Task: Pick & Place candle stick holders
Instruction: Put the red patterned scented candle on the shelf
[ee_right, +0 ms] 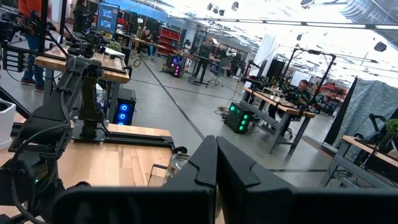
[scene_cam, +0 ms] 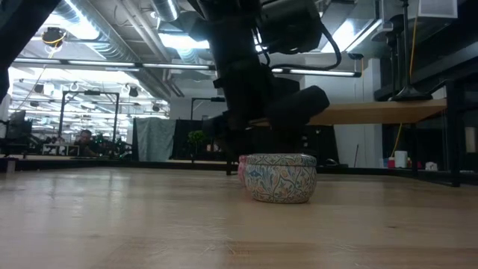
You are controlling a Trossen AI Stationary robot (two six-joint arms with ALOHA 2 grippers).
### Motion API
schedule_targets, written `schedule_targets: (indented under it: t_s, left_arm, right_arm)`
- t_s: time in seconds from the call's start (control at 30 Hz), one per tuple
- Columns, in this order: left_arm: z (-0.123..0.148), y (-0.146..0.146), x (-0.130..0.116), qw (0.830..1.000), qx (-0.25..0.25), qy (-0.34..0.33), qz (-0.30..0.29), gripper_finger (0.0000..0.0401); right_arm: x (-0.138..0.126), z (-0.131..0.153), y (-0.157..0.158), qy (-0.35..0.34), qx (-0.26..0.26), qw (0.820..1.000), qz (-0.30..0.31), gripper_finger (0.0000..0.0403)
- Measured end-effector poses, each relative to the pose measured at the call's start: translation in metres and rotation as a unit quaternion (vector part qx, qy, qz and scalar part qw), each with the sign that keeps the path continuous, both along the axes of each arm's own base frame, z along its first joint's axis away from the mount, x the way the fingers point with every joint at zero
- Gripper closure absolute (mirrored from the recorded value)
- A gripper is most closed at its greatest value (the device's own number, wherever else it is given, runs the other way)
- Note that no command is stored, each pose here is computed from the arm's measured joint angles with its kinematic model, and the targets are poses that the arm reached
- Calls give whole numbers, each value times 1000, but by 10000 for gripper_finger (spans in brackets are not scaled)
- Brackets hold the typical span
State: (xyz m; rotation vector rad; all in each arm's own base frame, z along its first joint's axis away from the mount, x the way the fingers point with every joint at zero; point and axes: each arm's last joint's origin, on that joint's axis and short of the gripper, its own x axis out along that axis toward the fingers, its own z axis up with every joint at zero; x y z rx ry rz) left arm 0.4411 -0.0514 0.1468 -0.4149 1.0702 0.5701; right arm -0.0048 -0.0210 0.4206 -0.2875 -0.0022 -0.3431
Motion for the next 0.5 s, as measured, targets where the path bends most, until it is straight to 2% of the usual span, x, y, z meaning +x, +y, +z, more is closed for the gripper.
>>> schedule_targets:
  t_s: [0.17,0.37,0.5]
  left_arm:
    - [0,0,0,1000,17,-2,8,93]
    - [0,0,0,1000,7,-7,23,93]
    - [6,0,4,1000,4,-9,1,92]
  right_arm:
    - [0,0,0,0,0,1000,0,398]
    - [0,0,0,0,0,1000,0,398]
    - [0,0,0,0,0,1000,0,398]
